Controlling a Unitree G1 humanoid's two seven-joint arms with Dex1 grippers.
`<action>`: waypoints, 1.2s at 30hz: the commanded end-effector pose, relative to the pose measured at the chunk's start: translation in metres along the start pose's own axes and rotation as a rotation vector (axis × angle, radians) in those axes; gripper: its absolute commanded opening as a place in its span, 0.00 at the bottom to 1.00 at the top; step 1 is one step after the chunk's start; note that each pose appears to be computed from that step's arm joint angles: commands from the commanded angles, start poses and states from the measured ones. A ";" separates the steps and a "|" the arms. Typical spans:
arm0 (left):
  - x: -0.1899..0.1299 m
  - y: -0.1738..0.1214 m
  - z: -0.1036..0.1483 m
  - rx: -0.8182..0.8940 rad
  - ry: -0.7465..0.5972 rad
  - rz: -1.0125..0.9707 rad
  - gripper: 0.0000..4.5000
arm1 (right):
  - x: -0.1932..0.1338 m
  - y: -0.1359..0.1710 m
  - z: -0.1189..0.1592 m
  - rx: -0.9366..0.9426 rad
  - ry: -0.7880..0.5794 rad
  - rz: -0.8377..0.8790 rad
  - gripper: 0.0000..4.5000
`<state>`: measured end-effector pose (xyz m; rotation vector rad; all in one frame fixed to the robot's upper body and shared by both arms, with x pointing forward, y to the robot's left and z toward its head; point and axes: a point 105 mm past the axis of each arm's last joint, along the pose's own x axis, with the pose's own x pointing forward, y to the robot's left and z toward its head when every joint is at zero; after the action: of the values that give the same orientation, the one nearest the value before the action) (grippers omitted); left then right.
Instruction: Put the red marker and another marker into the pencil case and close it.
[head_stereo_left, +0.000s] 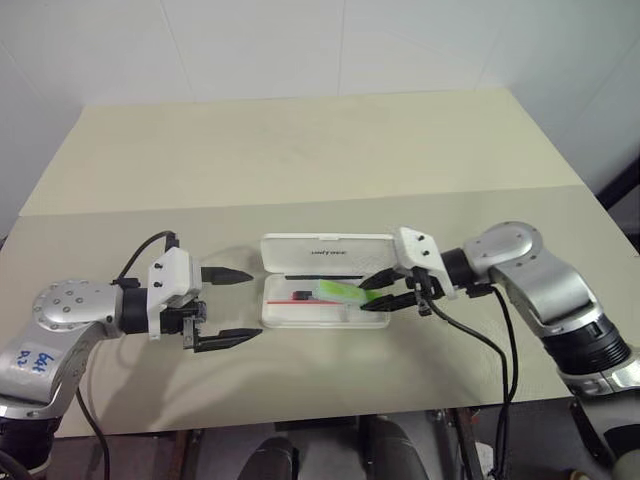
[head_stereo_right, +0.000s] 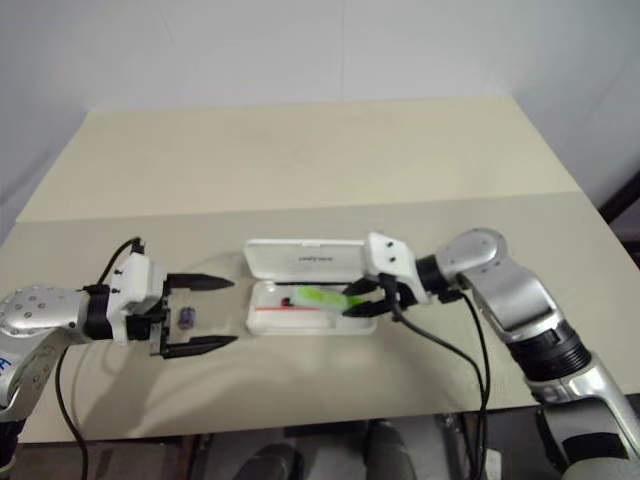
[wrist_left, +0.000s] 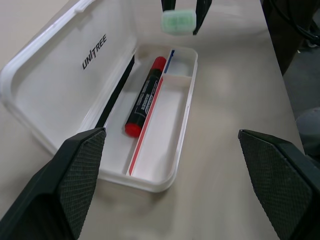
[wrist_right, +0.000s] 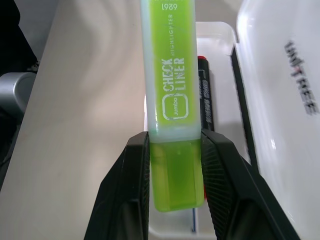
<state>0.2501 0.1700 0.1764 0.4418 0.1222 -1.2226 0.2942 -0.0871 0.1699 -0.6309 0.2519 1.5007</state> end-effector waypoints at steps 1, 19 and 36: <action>-0.008 0.002 0.009 0.050 0.008 0.021 1.00 | 0.007 -0.002 0.009 -0.038 -0.011 -0.009 0.24; -0.016 0.005 0.011 0.056 0.024 0.052 1.00 | 0.047 -0.004 0.024 -0.040 -0.058 0.022 0.24; -0.019 0.008 0.013 0.068 0.029 0.073 1.00 | 0.053 -0.002 0.001 0.006 0.026 0.023 0.24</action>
<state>0.2503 0.1830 0.1827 0.4702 0.1341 -1.1621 0.3020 -0.0418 0.1424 -0.6299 0.2868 1.5048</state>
